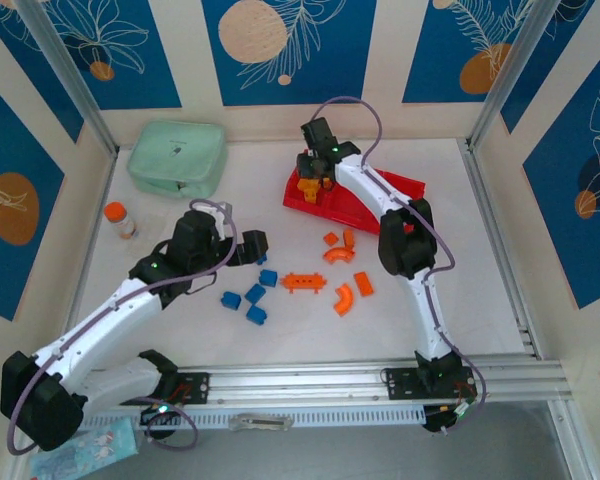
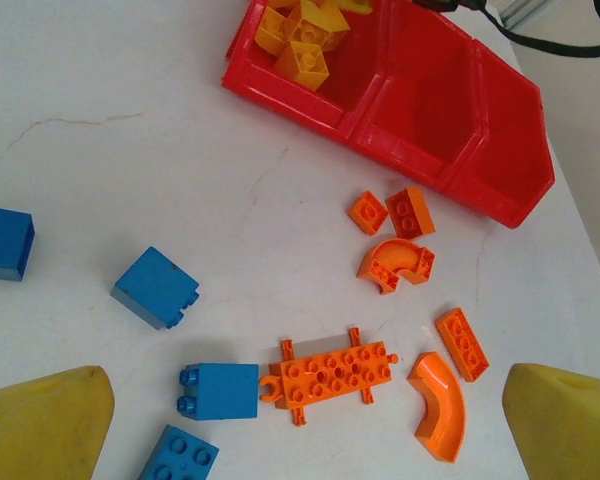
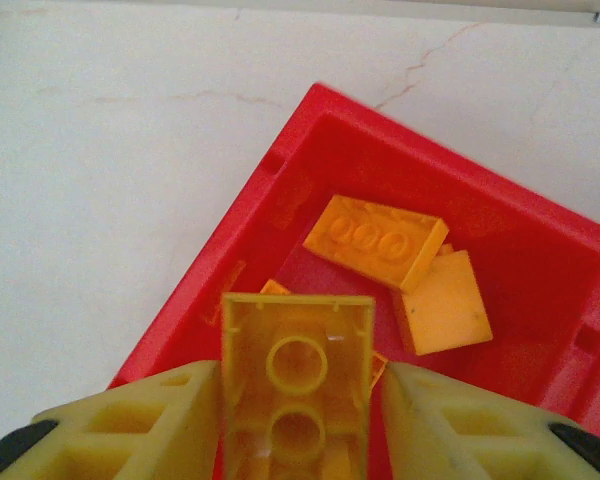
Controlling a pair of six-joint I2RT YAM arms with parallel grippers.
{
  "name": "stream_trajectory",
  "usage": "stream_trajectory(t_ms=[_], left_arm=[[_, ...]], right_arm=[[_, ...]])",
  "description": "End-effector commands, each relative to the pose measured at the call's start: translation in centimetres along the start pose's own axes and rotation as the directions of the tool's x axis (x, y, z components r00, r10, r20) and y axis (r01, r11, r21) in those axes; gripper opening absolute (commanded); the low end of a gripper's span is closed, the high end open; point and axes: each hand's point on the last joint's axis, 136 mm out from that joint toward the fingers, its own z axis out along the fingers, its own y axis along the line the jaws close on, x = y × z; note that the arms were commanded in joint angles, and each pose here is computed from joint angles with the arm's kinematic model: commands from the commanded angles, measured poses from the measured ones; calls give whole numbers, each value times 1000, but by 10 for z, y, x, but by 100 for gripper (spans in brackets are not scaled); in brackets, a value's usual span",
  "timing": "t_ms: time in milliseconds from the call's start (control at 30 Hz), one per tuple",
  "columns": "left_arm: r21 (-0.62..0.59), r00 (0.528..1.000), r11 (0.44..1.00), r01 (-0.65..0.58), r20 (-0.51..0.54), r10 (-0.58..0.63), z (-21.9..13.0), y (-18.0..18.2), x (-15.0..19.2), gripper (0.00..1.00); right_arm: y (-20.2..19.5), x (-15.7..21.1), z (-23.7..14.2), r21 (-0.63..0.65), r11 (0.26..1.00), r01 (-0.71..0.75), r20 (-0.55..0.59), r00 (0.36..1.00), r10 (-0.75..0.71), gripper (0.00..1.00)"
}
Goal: Sort the legos into containers by color
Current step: Place the lego in the container, then rotate the lego at the center of the table.
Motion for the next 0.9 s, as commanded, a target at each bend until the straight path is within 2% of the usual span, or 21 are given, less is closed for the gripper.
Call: stream_trajectory(t_ms=[0,200,367,533,867], left_arm=[[61,999,998,-5,39,2,-4,-15,-19,99],[72,999,997,5,50,-9,-9,-15,-21,99],[74,999,997,8,52,-12,-16,-13,-16,99],[71,999,997,13,32,-15,-22,-7,-5,99],[42,999,998,50,-7,-49,-36,11,24,99]], right_arm=[[-1,-5,-12,6,1000,14,-17,1000,-14,55],[11,-6,-48,-28,998,49,18,999,-49,65],[26,17,-82,-100,993,60,16,998,-58,69],[42,60,-113,-180,979,96,-33,994,-104,73],[46,166,-141,-163,973,163,-217,956,-197,79]])
